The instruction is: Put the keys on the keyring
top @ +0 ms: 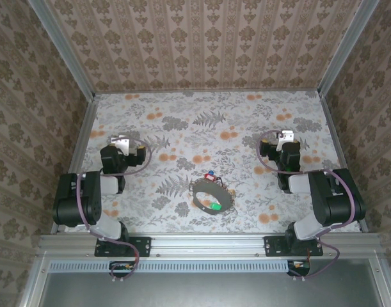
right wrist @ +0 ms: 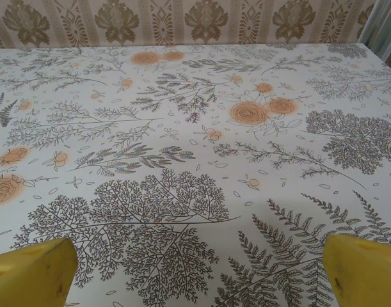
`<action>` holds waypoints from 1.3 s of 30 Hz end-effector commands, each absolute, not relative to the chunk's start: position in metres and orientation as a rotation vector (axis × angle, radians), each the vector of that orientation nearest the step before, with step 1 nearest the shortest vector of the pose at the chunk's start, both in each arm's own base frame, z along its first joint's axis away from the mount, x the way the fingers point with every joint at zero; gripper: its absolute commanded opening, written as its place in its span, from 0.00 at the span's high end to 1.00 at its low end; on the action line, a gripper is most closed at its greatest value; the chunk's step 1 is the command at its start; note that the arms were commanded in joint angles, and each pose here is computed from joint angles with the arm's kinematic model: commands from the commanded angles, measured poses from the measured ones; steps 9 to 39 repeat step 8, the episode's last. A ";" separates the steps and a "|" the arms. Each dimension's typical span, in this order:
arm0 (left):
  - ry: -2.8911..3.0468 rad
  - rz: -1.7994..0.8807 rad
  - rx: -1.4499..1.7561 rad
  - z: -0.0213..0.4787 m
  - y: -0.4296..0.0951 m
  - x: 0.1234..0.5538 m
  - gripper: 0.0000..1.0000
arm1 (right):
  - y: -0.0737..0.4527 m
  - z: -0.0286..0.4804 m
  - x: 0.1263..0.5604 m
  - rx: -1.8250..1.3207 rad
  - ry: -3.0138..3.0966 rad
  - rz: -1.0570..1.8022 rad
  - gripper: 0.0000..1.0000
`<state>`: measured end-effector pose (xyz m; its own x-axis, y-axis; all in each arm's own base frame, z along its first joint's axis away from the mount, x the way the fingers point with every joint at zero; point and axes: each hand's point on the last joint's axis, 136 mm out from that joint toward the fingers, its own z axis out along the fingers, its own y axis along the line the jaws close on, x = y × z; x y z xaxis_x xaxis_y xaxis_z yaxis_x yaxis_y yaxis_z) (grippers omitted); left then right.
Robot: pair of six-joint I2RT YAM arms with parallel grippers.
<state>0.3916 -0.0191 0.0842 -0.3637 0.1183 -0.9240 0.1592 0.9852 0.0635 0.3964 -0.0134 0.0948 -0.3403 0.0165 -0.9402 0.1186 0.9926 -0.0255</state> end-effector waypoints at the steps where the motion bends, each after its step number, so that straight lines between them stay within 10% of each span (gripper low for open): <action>1: 1.932 0.024 0.134 0.094 -0.010 0.399 0.00 | -0.012 0.099 0.398 0.107 1.907 -0.094 0.00; 39: 1.933 0.026 0.129 0.094 -0.009 0.400 0.00 | -0.012 0.099 0.398 0.106 1.908 -0.094 0.00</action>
